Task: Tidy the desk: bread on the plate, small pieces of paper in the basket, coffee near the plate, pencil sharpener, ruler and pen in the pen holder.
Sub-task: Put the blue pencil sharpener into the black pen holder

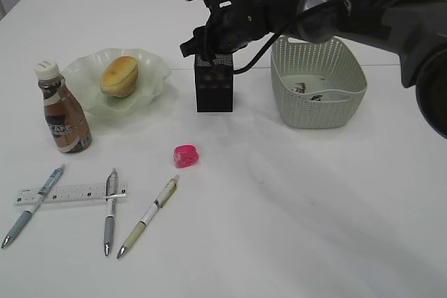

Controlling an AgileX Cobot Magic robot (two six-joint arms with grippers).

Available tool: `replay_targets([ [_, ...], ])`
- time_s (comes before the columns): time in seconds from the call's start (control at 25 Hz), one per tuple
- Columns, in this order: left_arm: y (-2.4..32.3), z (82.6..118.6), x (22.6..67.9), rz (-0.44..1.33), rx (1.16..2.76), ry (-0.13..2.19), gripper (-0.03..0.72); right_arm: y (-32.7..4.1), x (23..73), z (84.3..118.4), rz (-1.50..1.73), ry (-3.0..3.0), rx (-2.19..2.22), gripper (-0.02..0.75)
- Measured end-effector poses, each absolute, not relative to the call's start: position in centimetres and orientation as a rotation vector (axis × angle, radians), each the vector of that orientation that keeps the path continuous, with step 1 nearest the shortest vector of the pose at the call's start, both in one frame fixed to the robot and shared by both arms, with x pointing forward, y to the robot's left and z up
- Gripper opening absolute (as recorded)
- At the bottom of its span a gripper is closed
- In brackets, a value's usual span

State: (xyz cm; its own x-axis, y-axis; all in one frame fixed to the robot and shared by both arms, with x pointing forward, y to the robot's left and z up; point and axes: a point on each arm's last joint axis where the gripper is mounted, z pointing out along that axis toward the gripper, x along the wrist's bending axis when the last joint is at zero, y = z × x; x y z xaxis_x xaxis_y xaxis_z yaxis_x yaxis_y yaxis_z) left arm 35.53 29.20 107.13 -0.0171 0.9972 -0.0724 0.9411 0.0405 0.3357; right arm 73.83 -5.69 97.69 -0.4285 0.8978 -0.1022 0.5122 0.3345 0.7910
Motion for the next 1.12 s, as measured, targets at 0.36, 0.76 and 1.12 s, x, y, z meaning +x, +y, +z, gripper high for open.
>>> replay_targets([
  [0.36, 29.2, 107.13, 35.53, 0.279, 1.976, 2.035, 0.343, -5.99, 73.97, 97.7, 0.932, 2.063, 1.228, 0.379],
  [0.76, 29.2, 107.13, 35.53, 0.279, 1.976, 2.035, 0.343, -6.02, 73.99, 97.7, 0.925, 2.063, 1.219, 0.379],
  [1.12, 29.2, 107.13, 35.53, 0.279, 1.976, 2.035, 0.343, -6.02, 73.99, 97.71, 0.924, 2.063, 1.218, 0.379],
])
